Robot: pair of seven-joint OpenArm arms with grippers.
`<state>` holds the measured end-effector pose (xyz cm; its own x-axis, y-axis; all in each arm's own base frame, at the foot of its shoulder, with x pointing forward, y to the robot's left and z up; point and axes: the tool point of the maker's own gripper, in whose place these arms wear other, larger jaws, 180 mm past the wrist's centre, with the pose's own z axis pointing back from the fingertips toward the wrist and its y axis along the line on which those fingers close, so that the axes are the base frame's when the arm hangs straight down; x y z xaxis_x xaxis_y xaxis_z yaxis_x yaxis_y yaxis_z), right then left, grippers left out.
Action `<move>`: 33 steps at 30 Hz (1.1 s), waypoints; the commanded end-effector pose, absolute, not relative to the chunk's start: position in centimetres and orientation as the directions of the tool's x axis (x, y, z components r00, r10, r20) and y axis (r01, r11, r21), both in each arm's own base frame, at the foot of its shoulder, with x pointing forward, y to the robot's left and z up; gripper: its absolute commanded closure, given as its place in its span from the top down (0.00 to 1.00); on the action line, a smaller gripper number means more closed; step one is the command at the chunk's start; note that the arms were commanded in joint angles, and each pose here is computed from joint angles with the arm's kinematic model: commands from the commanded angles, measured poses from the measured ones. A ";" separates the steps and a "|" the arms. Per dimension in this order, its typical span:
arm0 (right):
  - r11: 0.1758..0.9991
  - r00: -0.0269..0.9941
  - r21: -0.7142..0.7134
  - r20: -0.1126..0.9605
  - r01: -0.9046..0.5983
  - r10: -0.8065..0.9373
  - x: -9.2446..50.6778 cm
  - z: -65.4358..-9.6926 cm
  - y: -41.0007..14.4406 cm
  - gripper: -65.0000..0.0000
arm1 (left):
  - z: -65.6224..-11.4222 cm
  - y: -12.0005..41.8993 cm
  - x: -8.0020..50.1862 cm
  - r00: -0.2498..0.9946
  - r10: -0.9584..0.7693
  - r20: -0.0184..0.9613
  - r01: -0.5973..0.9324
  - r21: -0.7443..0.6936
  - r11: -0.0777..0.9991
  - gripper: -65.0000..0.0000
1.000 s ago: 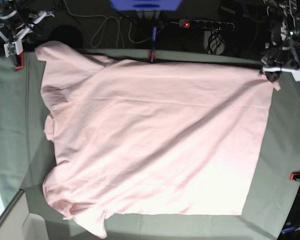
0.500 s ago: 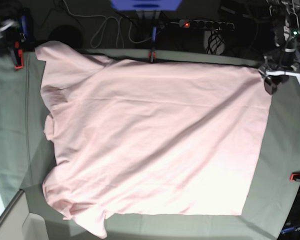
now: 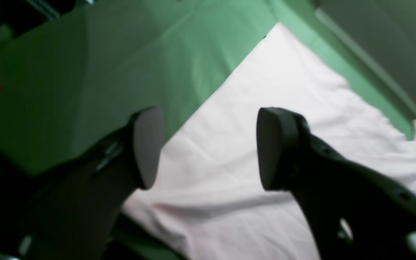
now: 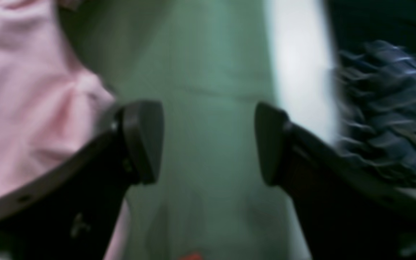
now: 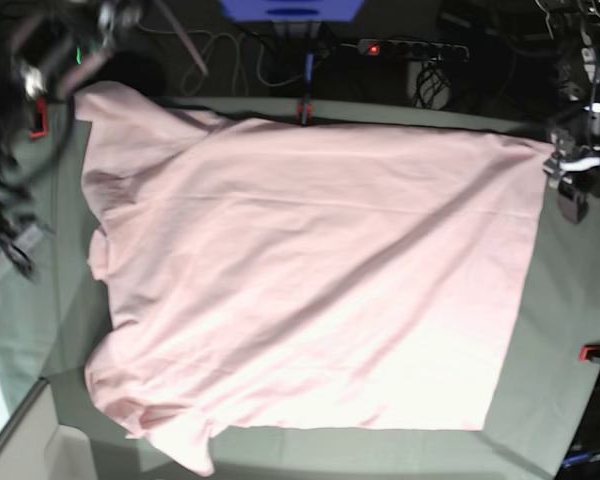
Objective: Layout the t-shirt on the table in an organized manner, then fold the t-shirt properly
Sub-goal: 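Lower the right gripper onto the shirt's sleeve area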
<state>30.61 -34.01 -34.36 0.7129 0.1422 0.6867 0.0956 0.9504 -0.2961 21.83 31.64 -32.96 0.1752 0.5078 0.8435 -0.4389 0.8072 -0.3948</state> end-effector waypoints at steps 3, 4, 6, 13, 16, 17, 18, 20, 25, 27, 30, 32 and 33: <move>0.971 0.726 -0.236 0.676 0.048 0.128 36.2 -35.7 -32.6 0.62 | -32.2 32.1 21.5 0.162 0.484 0.860 -0.433 -0.379 0.818 0.61; 0.977 0.739 -0.210 0.664 0.034 0.117 37.8 -36.2 -32.3 0.62 | -32.4 32.2 21.1 0.171 0.483 0.859 -0.437 -0.373 0.818 0.61; 0.989 0.770 -0.147 0.632 0.001 0.093 40.2 -37.5 -31.4 0.62 | -32.6 32.1 20.6 0.184 0.482 0.857 -0.441 -0.366 0.819 0.61; 0.994 0.768 0.082 0.641 -0.078 0.007 44.9 -40.0 -27.8 0.62 | -33.4 32.2 19.2 0.214 0.480 0.851 -0.457 -0.347 0.819 0.61; 0.990 0.756 0.114 0.654 -0.088 -0.008 44.9 -40.8 -26.8 0.61 | -33.6 32.3 19.0 0.220 0.481 0.849 -0.463 -0.344 0.817 0.61; 0.989 0.756 0.115 0.655 -0.087 -0.010 44.8 -41.0 -26.8 0.59 | -33.7 32.4 18.9 0.221 0.482 0.848 -0.464 -0.343 0.816 0.61; 0.989 0.764 0.119 0.645 -0.086 -0.011 44.2 -41.6 -26.7 0.54 | -33.7 32.4 19.0 0.221 0.483 0.847 -0.465 -0.344 0.816 0.61; 0.986 0.773 0.137 0.634 -0.097 -0.012 43.8 -42.5 -25.4 0.37 | -33.7 32.4 19.0 0.221 0.483 0.847 -0.464 -0.345 0.816 0.61; 0.980 0.785 0.149 0.619 -0.132 0.011 43.8 -43.1 -23.2 0.00 | -33.3 32.2 19.4 0.212 0.481 0.850 -0.456 -0.350 0.818 0.61; 0.980 0.780 0.116 0.624 -0.160 0.053 44.1 -42.7 -23.0 0.00 | -33.3 32.2 19.4 0.212 0.481 0.850 -0.456 -0.350 0.818 0.61; 0.973 0.760 -0.002 0.624 -0.231 0.182 43.7 -42.3 -23.2 0.00 | -33.3 32.2 19.4 0.212 0.481 0.850 -0.456 -0.350 0.818 0.61; 0.941 0.714 -0.102 0.626 -0.322 0.313 43.4 -41.7 -21.3 0.00 | -33.4 32.3 19.4 0.214 0.481 0.850 -0.456 -0.348 0.819 0.61; 0.918 0.688 -0.151 0.621 -0.366 0.376 42.9 -41.6 -20.4 0.00 | -33.4 32.3 19.4 0.214 0.481 0.850 -0.457 -0.348 0.818 0.61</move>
<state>41.41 -21.40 -43.07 0.7247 0.3853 0.5713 -0.3588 0.9188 -0.1645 19.07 31.92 -34.54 0.2370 0.5051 0.8298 -0.4735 0.8059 -0.3553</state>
